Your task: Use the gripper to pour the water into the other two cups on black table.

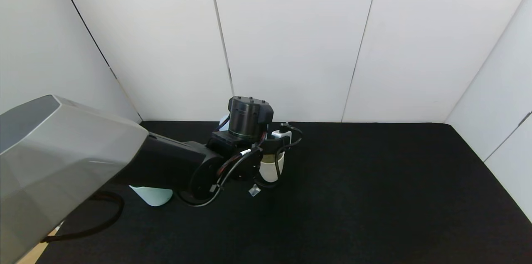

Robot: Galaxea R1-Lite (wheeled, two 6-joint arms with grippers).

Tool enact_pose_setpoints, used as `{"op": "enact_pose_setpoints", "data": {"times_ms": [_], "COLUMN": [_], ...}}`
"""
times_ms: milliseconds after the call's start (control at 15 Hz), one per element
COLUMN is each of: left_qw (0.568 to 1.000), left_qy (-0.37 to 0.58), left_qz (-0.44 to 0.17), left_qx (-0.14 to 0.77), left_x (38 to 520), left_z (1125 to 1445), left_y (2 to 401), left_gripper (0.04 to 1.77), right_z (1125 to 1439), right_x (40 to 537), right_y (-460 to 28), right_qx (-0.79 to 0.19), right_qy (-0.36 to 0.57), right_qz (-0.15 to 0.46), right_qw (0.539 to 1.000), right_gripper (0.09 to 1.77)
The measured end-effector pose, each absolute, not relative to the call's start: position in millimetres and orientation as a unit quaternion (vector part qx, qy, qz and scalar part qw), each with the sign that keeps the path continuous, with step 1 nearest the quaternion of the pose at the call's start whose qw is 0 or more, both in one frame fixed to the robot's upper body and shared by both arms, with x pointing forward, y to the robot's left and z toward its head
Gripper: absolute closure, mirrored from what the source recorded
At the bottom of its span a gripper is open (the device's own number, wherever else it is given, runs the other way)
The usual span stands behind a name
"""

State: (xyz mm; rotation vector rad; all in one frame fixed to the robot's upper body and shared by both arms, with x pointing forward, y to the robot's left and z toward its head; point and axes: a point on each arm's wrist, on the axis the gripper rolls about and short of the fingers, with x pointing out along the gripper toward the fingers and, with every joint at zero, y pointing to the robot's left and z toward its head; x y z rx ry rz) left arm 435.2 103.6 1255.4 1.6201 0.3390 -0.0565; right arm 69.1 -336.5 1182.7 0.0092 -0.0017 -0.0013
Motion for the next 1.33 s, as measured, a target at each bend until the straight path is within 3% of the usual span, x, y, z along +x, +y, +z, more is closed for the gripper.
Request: {"op": "enact_pose_setpoints", "data": {"times_ms": [600,1333], "left_qw": [0.705,0.822], "left_qy": [0.145,0.154], "left_qz": [-0.017,-0.009], "left_qx": [0.694,0.548], "left_x": [430.7,422.4], "left_z": [1255.0,1262.7], "left_y": [109.4,145.6], "left_gripper": [0.64,0.64], "right_z": [1182.7,1182.7], "right_x": [69.1,69.1], "right_y": [-336.5,-336.5], "right_qx": [0.005,0.005], "right_qy": [-0.001,-0.001], "right_qz": [-0.001,-0.001], "right_qw": [1.000,1.000], "right_gripper": [0.15,0.15]}}
